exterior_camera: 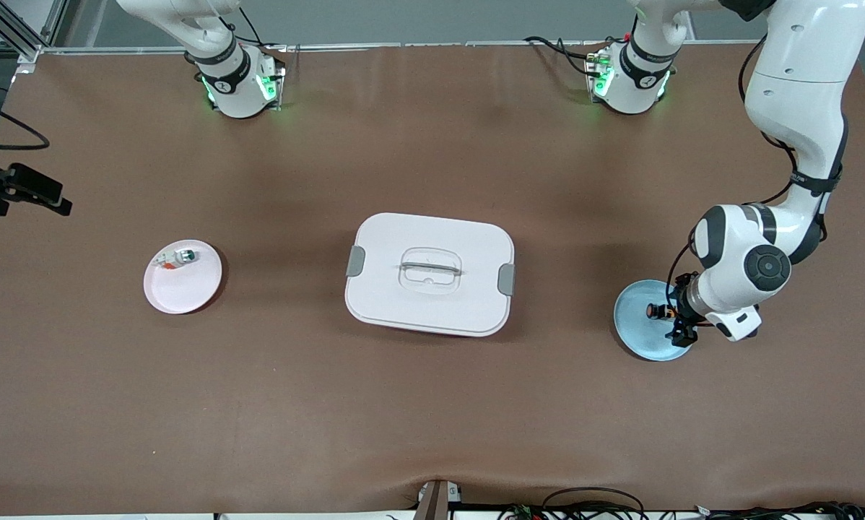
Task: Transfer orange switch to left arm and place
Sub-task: 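Lower the switch onto the blue plate and open the left gripper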
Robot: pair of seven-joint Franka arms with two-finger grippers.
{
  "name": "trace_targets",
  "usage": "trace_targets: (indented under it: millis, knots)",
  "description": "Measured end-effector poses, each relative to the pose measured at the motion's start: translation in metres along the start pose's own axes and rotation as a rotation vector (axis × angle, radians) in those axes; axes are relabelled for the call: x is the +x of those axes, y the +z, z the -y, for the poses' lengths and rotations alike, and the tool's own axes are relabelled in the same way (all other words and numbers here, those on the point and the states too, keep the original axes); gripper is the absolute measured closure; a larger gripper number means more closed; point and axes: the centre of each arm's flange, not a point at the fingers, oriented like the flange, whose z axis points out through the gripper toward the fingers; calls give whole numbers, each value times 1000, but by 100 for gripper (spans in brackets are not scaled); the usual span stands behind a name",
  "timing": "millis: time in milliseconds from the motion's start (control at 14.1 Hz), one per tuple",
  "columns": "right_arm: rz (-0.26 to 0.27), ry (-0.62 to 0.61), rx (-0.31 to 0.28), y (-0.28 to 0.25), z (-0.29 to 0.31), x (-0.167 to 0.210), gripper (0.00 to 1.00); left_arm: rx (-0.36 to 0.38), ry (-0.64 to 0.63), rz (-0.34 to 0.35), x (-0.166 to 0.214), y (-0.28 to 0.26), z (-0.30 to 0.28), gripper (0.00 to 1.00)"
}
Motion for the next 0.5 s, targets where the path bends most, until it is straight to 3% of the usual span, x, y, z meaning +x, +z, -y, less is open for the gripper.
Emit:
trace_targets:
  millis: [213, 498]
  knots:
    - [15, -1, 3, 8, 0, -3, 0, -11, 31, -4, 2, -13, -3, 0]
    - [27, -5, 4, 15, 3, -3, 0, 10, 181, -3, 3, -28, -1, 0]
